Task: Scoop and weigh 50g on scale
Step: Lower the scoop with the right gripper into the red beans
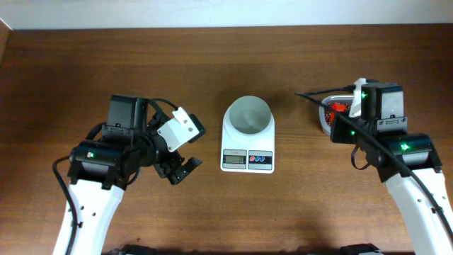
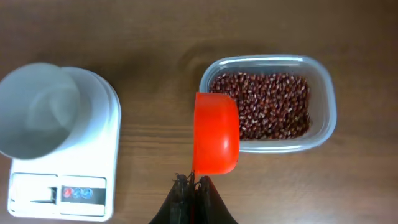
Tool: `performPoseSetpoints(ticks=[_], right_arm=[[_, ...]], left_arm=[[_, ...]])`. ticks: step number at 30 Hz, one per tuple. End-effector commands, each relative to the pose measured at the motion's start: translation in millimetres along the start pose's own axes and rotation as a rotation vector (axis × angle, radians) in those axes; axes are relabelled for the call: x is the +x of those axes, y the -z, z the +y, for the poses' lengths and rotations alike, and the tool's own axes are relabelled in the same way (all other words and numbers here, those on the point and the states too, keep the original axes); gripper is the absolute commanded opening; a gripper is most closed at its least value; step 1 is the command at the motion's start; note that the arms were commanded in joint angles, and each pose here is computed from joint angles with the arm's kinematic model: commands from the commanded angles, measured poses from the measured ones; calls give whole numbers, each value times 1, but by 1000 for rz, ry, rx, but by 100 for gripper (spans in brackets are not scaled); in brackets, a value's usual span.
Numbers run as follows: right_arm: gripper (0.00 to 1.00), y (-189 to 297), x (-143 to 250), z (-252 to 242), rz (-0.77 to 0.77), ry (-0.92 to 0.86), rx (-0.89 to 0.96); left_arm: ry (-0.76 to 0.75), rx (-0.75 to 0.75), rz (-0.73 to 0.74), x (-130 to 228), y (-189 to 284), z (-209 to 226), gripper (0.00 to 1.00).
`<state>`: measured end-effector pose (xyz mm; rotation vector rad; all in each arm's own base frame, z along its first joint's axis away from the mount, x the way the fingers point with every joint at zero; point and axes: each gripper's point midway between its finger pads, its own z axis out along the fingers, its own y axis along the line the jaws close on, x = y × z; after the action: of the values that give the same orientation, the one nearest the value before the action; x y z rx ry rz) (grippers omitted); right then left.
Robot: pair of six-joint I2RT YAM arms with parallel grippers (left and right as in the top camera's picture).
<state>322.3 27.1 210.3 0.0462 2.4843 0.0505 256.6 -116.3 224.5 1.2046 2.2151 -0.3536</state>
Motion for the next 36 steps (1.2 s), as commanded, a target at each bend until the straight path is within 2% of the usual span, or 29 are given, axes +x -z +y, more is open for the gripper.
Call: performPoseSetpoints(ticks=[1, 7, 19, 25, 30, 36], right_arm=[[4, -4, 2, -3, 9, 109, 7], [4, -22, 21, -5, 121, 113, 15], [4, -37, 24, -19, 163, 222, 97], [4, -63, 8, -25, 129, 233, 142], [4, -73, 1, -49, 123, 229, 272], [4, -96, 11, -79, 189, 168, 314]], left_arm=[[6, 0, -23, -7, 4, 2, 99], [6, 0, -23, -7, 4, 2, 99], [6, 0, -23, -7, 4, 2, 99], [6, 0, -23, -7, 4, 2, 99], [6, 0, -23, -7, 4, 2, 99], [6, 0, -23, -7, 4, 2, 99]])
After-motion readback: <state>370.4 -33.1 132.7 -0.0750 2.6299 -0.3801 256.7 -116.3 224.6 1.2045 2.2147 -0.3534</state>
